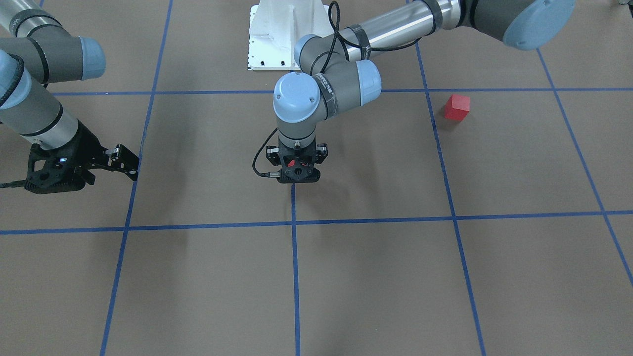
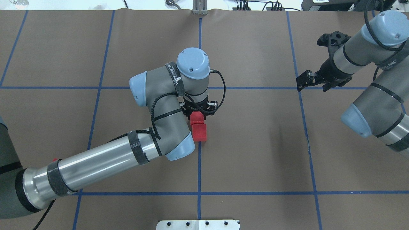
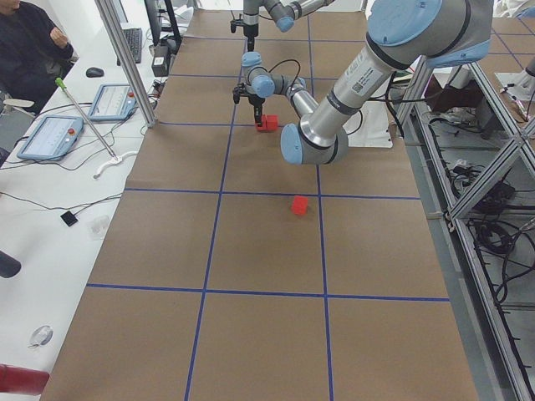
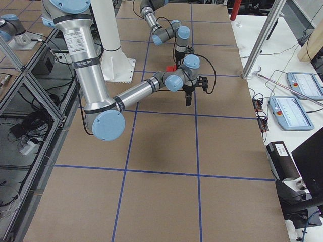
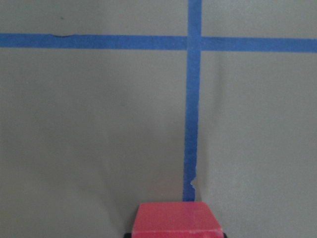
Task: Form red blocks into L shape at center
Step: 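Lower the red cube with the left gripper against the center cube and release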
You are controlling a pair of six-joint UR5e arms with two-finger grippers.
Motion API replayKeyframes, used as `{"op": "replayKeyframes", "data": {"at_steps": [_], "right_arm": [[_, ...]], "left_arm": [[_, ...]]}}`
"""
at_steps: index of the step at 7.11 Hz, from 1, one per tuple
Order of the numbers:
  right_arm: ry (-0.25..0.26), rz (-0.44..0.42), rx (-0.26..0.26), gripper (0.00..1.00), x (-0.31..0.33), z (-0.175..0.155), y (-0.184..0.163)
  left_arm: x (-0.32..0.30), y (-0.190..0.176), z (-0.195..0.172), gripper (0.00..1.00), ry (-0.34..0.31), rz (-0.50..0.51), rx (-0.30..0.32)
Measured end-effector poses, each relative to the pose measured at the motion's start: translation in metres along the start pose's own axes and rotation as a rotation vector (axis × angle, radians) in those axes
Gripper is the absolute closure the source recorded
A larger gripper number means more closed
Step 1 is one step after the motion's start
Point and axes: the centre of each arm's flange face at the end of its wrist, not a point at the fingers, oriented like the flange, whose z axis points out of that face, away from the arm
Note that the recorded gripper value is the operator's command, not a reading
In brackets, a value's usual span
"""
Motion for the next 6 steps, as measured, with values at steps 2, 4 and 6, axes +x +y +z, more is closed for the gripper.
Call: {"op": "replayKeyframes", "data": {"at_steps": [2,4,6], "right_arm": [[0.0,0.0,0.0,0.01,0.0,0.0,0.0],[0.0,0.0,0.0,0.01,0.0,0.0,0.0],[0.0,0.0,0.0,0.01,0.0,0.0,0.0]], "left_arm": [[0.0003,0.0006,0.0002,0.54,0.0,0.002,-0.001],[0.0015,0.0032,0.0021,0.0,0.0,0.008,-0.003],[0.003,0.0058,0.0035,0.0,0.0,0.015,-0.005]]}}
